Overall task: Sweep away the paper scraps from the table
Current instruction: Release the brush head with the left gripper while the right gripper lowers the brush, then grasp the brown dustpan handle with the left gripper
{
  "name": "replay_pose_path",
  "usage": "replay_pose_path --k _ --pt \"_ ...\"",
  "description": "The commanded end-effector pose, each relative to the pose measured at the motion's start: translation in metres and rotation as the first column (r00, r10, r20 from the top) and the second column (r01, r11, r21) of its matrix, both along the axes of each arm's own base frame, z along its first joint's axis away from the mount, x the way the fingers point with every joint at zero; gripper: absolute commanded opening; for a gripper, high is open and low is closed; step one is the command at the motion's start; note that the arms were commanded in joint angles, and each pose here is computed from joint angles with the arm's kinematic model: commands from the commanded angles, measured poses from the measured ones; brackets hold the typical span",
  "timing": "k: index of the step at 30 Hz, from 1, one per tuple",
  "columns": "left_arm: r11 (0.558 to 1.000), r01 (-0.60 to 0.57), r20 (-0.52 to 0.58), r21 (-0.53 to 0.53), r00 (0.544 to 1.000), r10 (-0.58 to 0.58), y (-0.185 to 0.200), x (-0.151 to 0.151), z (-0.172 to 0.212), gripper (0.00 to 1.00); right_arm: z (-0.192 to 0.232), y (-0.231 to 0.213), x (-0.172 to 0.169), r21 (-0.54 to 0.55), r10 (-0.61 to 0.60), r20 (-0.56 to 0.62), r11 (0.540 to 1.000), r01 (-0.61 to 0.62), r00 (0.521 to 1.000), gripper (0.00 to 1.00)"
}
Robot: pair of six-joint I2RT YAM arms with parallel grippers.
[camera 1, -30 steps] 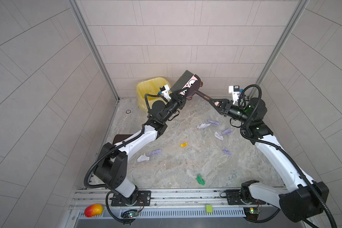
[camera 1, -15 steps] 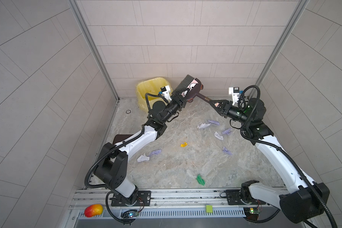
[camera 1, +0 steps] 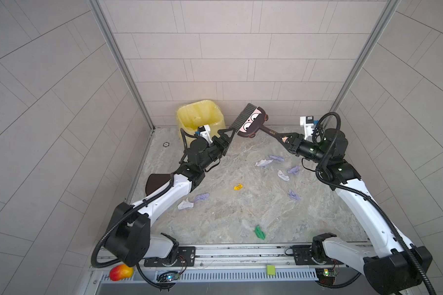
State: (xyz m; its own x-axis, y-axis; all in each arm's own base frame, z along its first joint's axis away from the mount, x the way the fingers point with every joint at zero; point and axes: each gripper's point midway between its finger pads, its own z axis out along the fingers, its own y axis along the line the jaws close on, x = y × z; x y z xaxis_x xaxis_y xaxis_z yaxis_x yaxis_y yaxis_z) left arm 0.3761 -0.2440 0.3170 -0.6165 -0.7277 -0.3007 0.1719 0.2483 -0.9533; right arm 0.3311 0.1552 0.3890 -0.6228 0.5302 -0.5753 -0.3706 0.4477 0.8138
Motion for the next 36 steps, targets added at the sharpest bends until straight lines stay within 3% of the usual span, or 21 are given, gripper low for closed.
replay_pose_path --k 1,5,7,12,14,19,27,32,36 --pt "0.982 -0.031 -0.079 0.188 0.996 0.047 0.021 -0.018 -0.035 0.94 0.017 -0.012 -0.014 -0.029 -0.029 0.080 0.999 0.031 0.996 0.00" --pt "0.908 -0.053 -0.161 0.415 0.978 0.130 0.056 -0.047 -0.057 0.95 0.005 -0.021 -0.023 -0.071 -0.044 0.049 0.996 0.048 0.998 0.00" --pt "0.840 -0.064 -0.220 0.540 0.952 0.214 0.084 -0.066 -0.072 0.95 -0.001 -0.026 -0.028 -0.091 -0.052 0.032 0.994 0.055 0.998 0.00" --pt "0.630 -0.027 -0.324 0.776 0.840 0.435 0.156 -0.118 -0.101 0.95 -0.015 -0.035 -0.038 -0.119 -0.064 -0.004 0.991 0.063 0.998 0.00" --pt "0.580 -0.008 -0.358 0.814 0.780 0.513 0.181 -0.136 -0.110 0.95 -0.020 -0.036 -0.041 -0.129 -0.061 -0.024 0.990 0.058 0.998 0.00" --pt "0.542 -0.006 -0.420 0.840 0.625 0.658 0.237 -0.177 -0.134 0.95 -0.032 -0.036 -0.045 -0.148 -0.055 -0.056 0.988 0.046 0.997 0.00" --pt "0.519 0.007 -0.461 0.855 0.470 0.753 0.287 -0.190 -0.162 0.98 -0.041 -0.036 -0.042 -0.154 -0.053 -0.078 0.987 0.041 0.996 0.00" --pt "0.543 -0.039 -0.488 0.839 0.387 0.782 0.310 -0.183 -0.184 0.99 -0.042 -0.034 -0.040 -0.157 -0.045 -0.104 0.987 0.028 0.994 0.00" --pt "0.560 -0.063 -0.522 0.826 0.285 0.804 0.328 -0.196 -0.206 0.99 -0.043 -0.031 -0.038 -0.166 -0.033 -0.119 0.986 0.013 0.992 0.00"
